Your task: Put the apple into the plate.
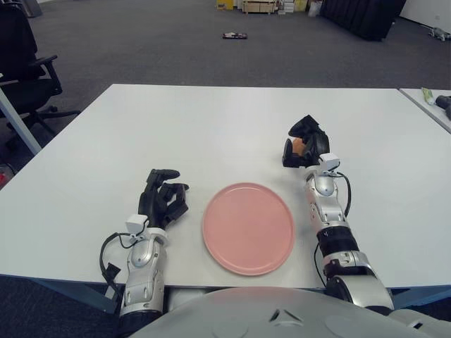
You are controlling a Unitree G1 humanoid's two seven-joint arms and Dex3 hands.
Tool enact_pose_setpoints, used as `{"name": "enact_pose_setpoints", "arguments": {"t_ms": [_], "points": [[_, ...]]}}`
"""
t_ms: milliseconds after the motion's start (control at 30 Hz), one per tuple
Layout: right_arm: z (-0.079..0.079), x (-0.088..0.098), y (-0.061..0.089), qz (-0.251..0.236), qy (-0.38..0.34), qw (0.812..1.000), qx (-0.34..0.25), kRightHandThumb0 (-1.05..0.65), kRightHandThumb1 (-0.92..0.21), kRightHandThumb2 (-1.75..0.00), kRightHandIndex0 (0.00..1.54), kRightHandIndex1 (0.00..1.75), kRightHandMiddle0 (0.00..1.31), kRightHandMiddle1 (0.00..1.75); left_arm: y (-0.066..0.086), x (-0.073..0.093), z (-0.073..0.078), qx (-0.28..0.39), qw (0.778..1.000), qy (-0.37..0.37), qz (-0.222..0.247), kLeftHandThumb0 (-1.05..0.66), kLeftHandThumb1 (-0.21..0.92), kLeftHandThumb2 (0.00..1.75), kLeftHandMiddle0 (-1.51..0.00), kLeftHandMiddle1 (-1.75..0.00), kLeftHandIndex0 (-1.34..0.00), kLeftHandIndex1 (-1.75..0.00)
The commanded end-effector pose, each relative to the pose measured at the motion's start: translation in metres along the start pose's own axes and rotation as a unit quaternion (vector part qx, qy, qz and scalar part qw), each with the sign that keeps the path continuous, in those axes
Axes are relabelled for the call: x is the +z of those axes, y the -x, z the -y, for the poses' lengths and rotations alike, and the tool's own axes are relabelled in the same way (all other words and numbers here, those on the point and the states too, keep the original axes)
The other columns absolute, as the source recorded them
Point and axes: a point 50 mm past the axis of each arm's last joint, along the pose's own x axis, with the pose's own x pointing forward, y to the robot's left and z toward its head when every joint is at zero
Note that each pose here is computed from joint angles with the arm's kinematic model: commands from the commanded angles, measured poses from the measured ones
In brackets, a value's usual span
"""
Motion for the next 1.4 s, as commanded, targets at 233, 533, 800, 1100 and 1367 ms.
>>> {"name": "enact_pose_setpoints", "arguments": {"t_ms": [233, 533, 800, 1100, 1367], "points": [[-0.006, 0.019, 0.012, 0.051, -0.007, 0.997, 0.063, 0.00, 0.01, -1.68, 0.88, 1.70, 0.62, 1.75, 0.000, -0.006, 0.001, -0.001, 1.000, -0.002, -0.019, 0.00, 0.55, 0.99, -0.45, -1.55, -0.35, -1.75], [-0.005, 0.023, 0.015, 0.048, 0.040, 0.992, 0.108, 0.00, 0.04, -1.72, 0.90, 1.71, 0.64, 1.75, 0.000, -0.006, 0.002, -0.003, 1.000, 0.002, -0.014, 0.00, 0.54, 0.98, -0.48, -1.51, -0.36, -1.75], [0.003, 0.025, 0.014, 0.001, 0.163, 0.979, 0.120, -0.50, -0.42, -1.02, 0.15, 1.38, 0.15, 1.45, 0.000, -0.007, 0.003, -0.005, 1.000, -0.004, -0.013, 0.00, 0.54, 1.01, -0.44, -1.58, -0.35, -1.75], [0.021, 0.020, 0.006, -0.034, 0.404, 0.908, 0.108, -0.91, -0.64, -0.64, 0.00, 0.18, 0.00, 0.24, 0.000, -0.007, 0.002, 0.000, 1.000, -0.008, -0.017, -0.01, 0.55, 1.02, -0.40, -1.66, -0.33, -1.75], [0.025, 0.013, 0.000, -0.059, 0.472, 0.877, 0.066, -1.04, -0.80, -0.30, 0.00, 0.01, 0.00, 0.01, 0.000, -0.006, 0.002, -0.002, 1.000, -0.006, -0.016, -0.01, 0.55, 1.05, -0.34, -1.74, -0.32, -1.74]]}}
